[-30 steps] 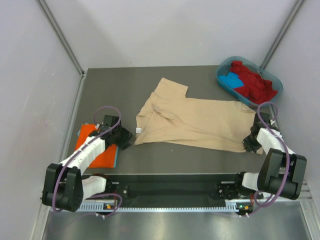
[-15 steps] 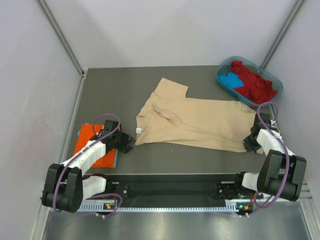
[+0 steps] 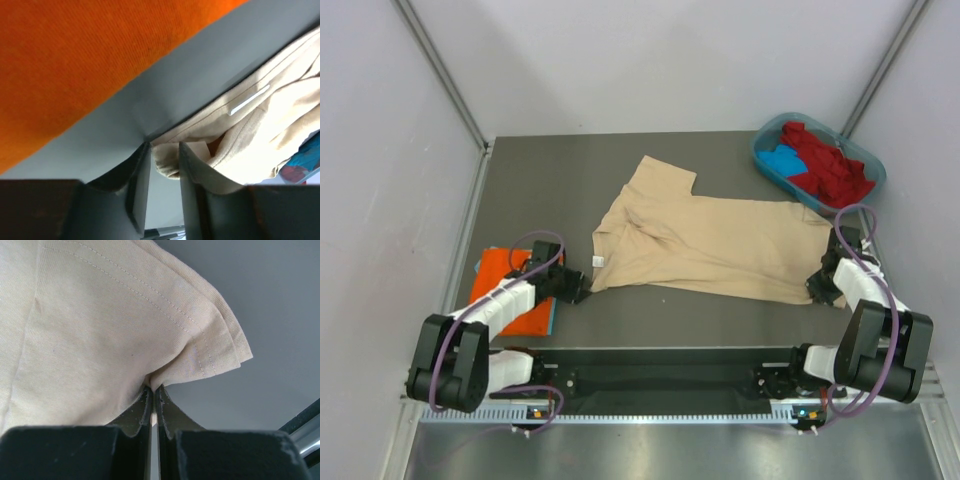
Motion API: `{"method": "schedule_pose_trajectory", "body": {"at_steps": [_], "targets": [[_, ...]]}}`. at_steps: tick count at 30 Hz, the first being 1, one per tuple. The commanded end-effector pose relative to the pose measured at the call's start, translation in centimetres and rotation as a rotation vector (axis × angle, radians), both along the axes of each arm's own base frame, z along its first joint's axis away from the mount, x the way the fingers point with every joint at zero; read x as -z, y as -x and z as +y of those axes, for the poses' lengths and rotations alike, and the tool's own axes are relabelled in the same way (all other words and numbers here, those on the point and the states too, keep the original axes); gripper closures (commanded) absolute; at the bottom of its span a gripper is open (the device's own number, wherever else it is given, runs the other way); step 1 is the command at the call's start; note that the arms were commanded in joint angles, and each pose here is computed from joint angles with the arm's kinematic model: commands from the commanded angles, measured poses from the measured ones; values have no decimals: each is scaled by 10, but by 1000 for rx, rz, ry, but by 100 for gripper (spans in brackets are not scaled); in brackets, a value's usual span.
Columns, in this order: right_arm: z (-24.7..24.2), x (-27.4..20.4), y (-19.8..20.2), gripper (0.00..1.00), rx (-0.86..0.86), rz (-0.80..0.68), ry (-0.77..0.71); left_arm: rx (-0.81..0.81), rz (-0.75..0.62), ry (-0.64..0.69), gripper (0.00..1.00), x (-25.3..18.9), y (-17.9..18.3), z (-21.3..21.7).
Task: Fold and stack the t-shirts
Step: Fold the tshirt
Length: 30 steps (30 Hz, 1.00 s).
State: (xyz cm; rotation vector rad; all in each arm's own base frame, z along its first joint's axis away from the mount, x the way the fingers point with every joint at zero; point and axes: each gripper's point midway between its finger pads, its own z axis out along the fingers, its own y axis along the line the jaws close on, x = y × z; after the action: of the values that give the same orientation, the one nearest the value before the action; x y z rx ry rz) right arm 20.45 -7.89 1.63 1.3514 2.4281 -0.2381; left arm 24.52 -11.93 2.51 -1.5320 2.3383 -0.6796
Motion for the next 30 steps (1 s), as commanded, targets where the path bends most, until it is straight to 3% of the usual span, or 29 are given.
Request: {"method": "schedule_pose_trajectory", "body": {"at_steps": [1,5,6,12,23,25,28,30], "targets": [[-16,-5,-6,100,32,-42,66,-6,-32,22,71,-2,-9,-6],[-19,-5,-3,100,41,-23,82,25,-59,-33,98,-7,-17,-2],[-21,-8,-3,100,51,-24,90,47,-53,-104,100,-5,-16,8],[-27,-17,1,100,84,-43,132,111,-94,-310,100,-30,-34,32],[-25,-21,7,100,92,-50,129,216,-76,-418,100,-27,-42,38],[-21,-20,7,100,85,-58,111,251,-75,-421,97,-27,-47,34],[-21,-21,6,100,71,-55,110,308,-93,-417,84,-33,-56,25],[-21,-22,7,93,59,-30,105,344,-69,-445,74,-35,-55,27]]}}
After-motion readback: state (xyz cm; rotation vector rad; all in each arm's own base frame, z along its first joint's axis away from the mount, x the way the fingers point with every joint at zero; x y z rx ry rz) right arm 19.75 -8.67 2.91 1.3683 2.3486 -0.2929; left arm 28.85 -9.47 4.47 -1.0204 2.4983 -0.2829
